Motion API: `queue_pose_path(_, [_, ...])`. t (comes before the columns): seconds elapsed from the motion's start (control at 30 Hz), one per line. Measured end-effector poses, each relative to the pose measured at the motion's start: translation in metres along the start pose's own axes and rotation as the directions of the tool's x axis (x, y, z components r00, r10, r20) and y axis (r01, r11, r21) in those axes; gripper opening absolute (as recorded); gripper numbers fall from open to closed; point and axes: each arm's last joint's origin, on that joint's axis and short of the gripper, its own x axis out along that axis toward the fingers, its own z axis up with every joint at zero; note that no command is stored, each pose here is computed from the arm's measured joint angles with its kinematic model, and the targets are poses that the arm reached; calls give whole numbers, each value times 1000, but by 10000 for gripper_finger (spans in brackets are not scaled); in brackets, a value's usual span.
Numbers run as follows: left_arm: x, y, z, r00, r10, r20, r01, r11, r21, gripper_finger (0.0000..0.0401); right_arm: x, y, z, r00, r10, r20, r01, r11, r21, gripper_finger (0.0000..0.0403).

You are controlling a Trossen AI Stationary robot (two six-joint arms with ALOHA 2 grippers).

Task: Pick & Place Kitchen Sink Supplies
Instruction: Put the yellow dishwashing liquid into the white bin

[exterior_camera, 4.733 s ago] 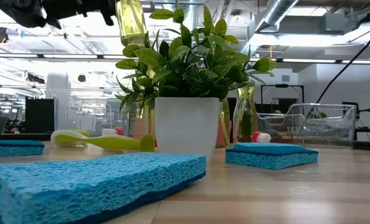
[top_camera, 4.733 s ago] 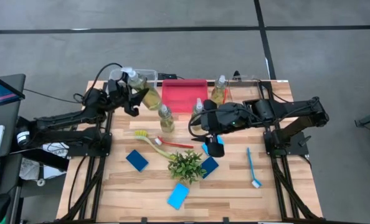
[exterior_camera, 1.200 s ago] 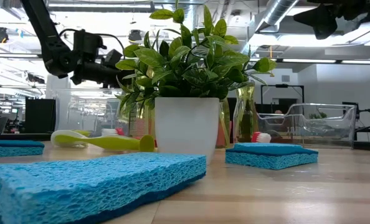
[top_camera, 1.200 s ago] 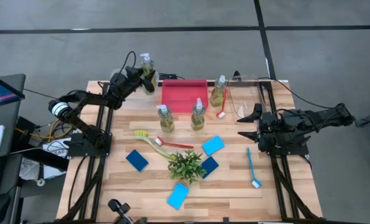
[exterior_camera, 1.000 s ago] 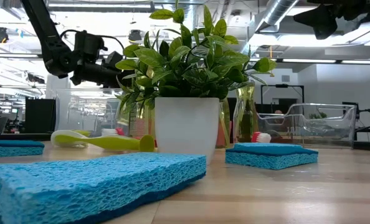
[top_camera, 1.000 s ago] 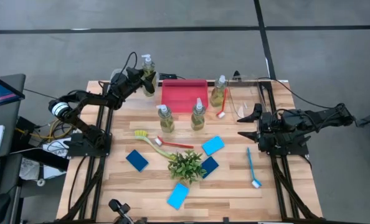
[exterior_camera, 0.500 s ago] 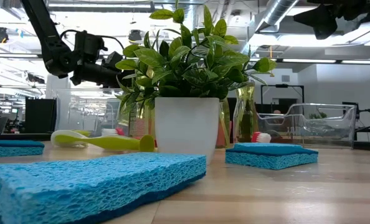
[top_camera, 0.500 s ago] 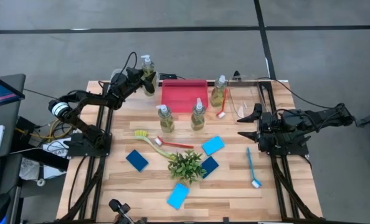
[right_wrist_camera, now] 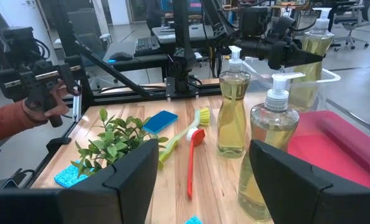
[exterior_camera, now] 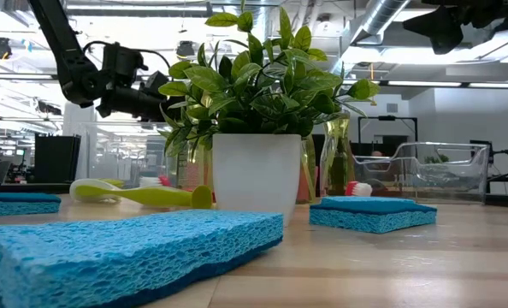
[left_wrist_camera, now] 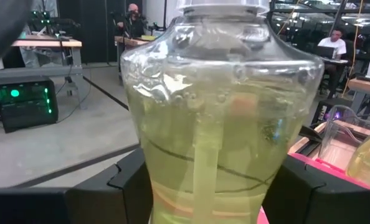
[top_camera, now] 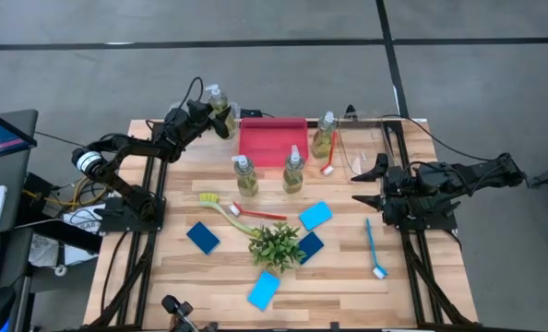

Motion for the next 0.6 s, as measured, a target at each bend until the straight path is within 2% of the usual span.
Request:
queue_pose_path(0.3, [0,0,-6,998,3,-66,-2,1000,6,234,0,0,0,1000,0,0,0,1000,0,245])
queue_pose_path(0.6, [0,-2,-9,996,4,-94,-1,1000,29,267,0,0,0,1000,0,0,0,1000,0,245])
